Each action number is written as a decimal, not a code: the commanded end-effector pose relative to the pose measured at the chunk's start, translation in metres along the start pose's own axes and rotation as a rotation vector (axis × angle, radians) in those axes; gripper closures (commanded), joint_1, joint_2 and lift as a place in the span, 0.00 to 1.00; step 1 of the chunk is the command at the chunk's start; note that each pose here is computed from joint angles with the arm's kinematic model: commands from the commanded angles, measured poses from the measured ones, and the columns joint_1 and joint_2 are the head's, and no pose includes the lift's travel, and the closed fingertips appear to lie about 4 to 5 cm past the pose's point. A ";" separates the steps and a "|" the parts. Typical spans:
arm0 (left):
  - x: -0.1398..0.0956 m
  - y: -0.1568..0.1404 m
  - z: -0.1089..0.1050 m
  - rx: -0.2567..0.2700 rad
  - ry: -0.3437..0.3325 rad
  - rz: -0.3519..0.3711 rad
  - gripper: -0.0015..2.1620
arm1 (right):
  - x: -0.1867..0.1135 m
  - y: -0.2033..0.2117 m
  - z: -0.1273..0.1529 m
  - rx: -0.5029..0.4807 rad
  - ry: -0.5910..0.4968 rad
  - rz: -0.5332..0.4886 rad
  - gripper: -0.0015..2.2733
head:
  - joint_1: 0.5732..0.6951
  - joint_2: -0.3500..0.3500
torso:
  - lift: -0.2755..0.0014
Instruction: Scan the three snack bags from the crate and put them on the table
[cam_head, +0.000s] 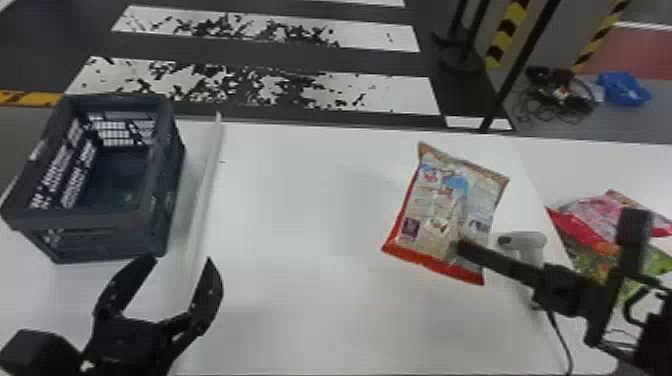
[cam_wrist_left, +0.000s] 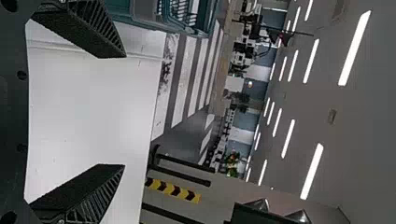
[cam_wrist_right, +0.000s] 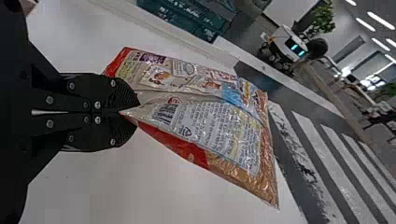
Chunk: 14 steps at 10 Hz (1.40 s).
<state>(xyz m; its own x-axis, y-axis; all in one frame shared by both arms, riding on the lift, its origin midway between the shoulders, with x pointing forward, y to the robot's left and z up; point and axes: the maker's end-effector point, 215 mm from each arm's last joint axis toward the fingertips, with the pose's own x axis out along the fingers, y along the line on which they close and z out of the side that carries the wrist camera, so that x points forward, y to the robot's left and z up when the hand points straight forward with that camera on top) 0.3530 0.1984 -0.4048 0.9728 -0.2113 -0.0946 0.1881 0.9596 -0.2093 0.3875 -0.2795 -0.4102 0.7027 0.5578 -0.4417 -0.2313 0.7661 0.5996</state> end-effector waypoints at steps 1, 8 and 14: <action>-0.002 0.000 -0.003 0.000 0.006 -0.001 0.01 | -0.013 -0.020 0.075 -0.001 -0.238 -0.058 0.94 | 1.00 0.34 | 0.66; 0.003 -0.008 0.006 -0.001 0.017 -0.015 0.01 | -0.087 -0.279 0.143 0.127 -0.479 -0.898 0.95 | 1.00 0.00 | 0.66; 0.002 -0.005 0.003 0.007 0.026 -0.015 0.01 | -0.058 -0.327 0.140 0.171 -0.300 -1.069 0.66 | 1.00 0.00 | 0.66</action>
<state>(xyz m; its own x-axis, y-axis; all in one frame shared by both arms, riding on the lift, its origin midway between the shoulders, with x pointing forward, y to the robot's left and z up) 0.3540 0.1932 -0.4012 0.9659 -0.2308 -0.1168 0.2041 0.9574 -0.2044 0.5143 -0.6135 -0.4846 0.6251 -0.4863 -0.6105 0.6756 0.7289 0.1111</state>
